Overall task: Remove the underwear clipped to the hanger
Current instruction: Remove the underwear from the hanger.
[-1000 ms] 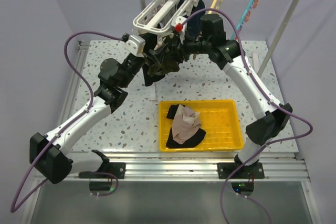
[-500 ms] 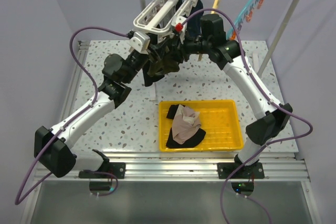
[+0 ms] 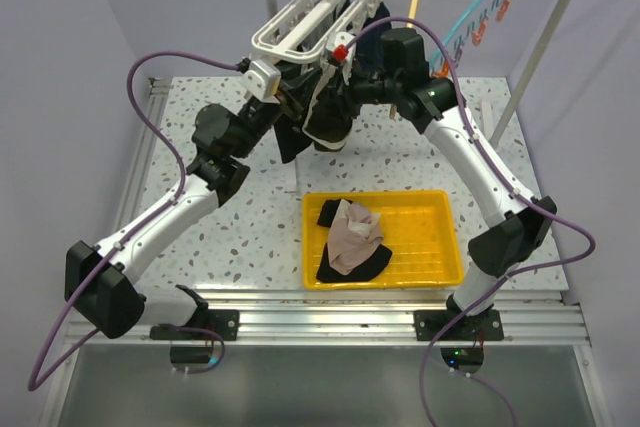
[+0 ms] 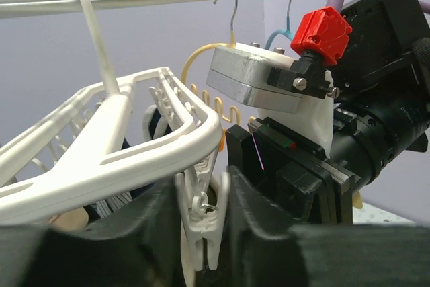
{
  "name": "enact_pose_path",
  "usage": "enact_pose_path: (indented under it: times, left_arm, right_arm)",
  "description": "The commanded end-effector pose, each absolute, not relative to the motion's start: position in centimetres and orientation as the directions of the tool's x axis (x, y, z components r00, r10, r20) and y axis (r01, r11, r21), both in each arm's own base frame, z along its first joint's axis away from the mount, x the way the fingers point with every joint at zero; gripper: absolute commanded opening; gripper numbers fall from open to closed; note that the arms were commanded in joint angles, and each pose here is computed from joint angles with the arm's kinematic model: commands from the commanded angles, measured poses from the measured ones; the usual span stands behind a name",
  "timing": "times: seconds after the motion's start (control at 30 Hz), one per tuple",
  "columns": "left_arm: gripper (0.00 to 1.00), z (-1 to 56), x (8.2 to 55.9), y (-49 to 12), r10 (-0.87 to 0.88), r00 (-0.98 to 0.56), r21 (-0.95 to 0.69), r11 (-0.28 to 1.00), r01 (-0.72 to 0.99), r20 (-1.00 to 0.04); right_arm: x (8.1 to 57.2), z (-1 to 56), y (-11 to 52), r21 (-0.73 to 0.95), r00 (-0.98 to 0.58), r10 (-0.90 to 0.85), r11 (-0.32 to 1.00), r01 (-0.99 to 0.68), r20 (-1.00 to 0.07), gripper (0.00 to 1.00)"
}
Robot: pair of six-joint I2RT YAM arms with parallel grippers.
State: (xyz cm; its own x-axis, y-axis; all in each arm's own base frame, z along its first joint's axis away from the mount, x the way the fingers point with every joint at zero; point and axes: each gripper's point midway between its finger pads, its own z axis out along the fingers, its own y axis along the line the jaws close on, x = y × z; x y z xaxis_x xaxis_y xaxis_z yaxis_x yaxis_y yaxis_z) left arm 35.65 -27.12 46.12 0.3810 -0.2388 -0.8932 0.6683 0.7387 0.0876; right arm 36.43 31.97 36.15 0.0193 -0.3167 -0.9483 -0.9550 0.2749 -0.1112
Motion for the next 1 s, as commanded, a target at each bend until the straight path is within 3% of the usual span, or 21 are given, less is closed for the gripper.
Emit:
enact_pose_path:
  times: [0.0,0.03,0.1,0.23,0.5,0.87,0.97]
  left_arm:
    - [0.37,49.4,34.3,-25.8,-0.303,0.446,0.079,0.749,0.658,-0.842]
    - [0.56,49.5,34.1,-25.7,-0.303,0.446,0.077,0.751,0.656,-0.842]
    - [0.68,49.4,33.7,-25.2,-0.291,0.439,0.078,0.755,0.651,-0.85]
    - [0.8,48.3,32.8,-24.4,-0.257,0.408,0.077,0.761,0.644,-0.876]
    - [0.82,45.4,30.4,-22.5,-0.206,0.358,0.076,0.769,0.635,-0.911]
    - [0.8,41.8,28.5,-22.8,-0.261,0.26,-0.004,0.713,0.701,-0.93]
    - [0.8,41.1,28.6,-23.6,-0.317,0.195,-0.079,0.679,0.73,-0.928]
  right_arm:
    - [35.0,39.6,31.5,-0.162,0.09,-0.263,0.265,-0.951,-0.961,0.37]
    - [35.0,39.6,31.6,-0.162,0.09,-0.264,0.263,-0.951,-0.96,0.38]
    - [34.9,39.7,31.4,-0.17,0.095,-0.273,0.265,-0.949,-0.957,0.43]
    - [34.5,39.9,30.3,-0.21,0.117,-0.32,0.274,-0.938,-0.94,0.56]
    - [32.3,40.7,25.3,-0.284,0.168,-0.392,0.258,-0.924,-0.904,0.73]
    - [35.8,43.8,19.8,-0.21,0.083,-0.275,0.473,-0.856,-0.958,0.74]
    - [37.1,44.0,19.8,-0.171,0.053,-0.235,0.515,-0.84,-0.97,0.69]
